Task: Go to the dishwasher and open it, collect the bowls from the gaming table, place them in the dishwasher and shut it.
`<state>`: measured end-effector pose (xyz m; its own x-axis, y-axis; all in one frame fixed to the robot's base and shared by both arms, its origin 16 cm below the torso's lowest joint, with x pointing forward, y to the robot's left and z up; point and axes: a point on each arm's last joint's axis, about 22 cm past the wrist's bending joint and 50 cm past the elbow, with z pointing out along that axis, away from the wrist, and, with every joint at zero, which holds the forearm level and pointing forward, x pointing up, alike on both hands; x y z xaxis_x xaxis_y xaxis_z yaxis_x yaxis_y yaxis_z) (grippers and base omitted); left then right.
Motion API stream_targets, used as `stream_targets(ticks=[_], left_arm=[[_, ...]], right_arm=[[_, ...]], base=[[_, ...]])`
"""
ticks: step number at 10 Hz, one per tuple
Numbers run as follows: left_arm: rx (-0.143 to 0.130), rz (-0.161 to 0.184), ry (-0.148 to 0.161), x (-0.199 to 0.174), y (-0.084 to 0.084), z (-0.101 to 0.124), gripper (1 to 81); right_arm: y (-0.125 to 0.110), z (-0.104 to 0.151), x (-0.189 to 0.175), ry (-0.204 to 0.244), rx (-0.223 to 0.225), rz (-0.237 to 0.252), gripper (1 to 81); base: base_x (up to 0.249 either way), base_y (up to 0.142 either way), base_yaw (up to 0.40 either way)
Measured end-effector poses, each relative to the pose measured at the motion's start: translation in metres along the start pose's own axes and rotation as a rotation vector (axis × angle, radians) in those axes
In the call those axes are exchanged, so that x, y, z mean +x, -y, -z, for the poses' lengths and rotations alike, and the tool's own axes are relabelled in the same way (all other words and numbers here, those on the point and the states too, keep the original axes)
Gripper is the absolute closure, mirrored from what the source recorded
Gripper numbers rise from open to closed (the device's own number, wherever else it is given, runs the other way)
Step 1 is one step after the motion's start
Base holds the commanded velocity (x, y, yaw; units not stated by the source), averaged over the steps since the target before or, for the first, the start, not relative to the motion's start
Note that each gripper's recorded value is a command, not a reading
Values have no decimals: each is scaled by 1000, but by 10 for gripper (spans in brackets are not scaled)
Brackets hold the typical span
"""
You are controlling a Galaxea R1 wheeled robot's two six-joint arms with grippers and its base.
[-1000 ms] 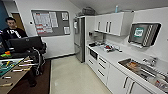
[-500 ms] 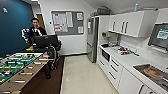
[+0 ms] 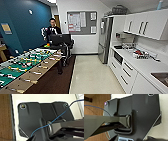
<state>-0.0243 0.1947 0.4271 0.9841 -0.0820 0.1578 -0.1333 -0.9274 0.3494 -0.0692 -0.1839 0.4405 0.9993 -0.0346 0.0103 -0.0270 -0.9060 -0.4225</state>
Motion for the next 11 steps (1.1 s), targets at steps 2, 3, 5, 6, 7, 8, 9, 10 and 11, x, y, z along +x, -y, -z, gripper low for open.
stream_targets(ticks=[2, 3, 5, 6, 7, 8, 9, 10, 11], left_arm=[[1, 0, 2, 0, 0, 0, 10], [0, 0, 2, 0, 0, 0, 10], [-8, 1, 2, 0, -7, -2, 10], [-12, 2, 3, -1, -10, -3, 10], [-11, 2, 3, -1, -9, -3, 10], [-9, 2, 3, -1, -9, -3, 10], [-7, 1, 3, 0, -8, -3, 10], [-7, 1, 4, -1, -8, -3, 10], [-8, 1, 4, -1, -8, -3, 10]], right_arm=[[-2, -1, 0, 0, -8, 1, 10], [-3, -1, 2, -2, -10, 2, 10], [-3, -1, 2, -3, -10, 2, 10], [-3, -1, 3, -3, -11, 3, 10], [0, -2, 3, -3, -7, 3, 10], [2, -3, 2, -3, -6, 3, 10], [6, -6, 2, -3, -3, 3, 10], [7, -7, 2, -3, -5, 3, 10], [6, -8, 2, -2, -12, 4, 10]], base=[[0, 0, 380], [0, 0, 380], [0, 0, 380], [0, 0, 380], [0, 0, 381], [0, 0, 380], [0, 0, 381], [0, 0, 380], [0, 0, 380]])
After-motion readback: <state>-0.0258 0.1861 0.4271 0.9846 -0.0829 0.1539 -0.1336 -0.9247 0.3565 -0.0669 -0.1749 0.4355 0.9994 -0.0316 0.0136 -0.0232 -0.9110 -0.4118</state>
